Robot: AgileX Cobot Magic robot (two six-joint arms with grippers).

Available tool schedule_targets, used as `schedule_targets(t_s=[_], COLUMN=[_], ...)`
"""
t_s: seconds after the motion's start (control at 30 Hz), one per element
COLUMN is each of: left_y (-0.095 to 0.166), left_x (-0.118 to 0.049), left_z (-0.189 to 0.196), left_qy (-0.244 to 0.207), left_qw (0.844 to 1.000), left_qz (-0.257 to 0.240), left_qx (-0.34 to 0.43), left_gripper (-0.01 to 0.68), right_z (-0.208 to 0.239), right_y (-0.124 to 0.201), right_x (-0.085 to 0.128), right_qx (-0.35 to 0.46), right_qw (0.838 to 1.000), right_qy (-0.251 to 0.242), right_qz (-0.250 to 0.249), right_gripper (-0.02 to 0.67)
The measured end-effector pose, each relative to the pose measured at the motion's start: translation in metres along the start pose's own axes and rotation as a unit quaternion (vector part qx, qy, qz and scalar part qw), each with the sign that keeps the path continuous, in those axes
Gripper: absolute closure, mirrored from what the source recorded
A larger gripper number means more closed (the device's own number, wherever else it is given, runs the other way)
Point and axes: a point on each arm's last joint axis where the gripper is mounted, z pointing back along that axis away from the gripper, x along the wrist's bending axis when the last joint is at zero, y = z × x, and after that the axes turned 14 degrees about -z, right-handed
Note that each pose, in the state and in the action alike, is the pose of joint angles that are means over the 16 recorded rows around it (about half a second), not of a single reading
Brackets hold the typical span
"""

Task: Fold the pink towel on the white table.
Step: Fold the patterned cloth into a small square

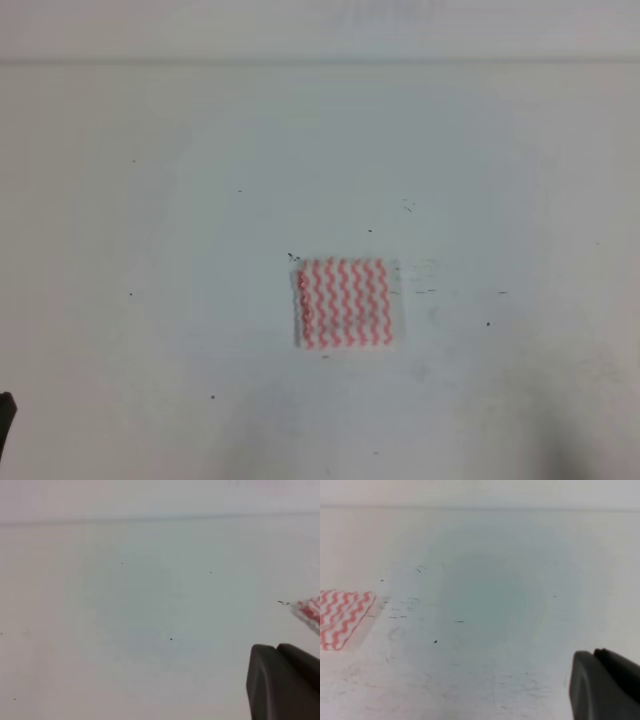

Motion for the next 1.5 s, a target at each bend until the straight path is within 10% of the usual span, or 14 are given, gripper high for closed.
schedule_targets(t_s=[1.5], left_y=[0.014], left_x=[-0.001], left_z=[0.015], left_qy=[-0.052], left_qw=[0.997], left_qz=[0.054], left_qx=[0.037], left_gripper=[0.678], right_z=[0.0], right_y=[0.0], right_x=[0.0], right_qx=[0.0], right_qw=[1.0], right_qy=[0.0], right_qz=[0.0], right_gripper=[0.667])
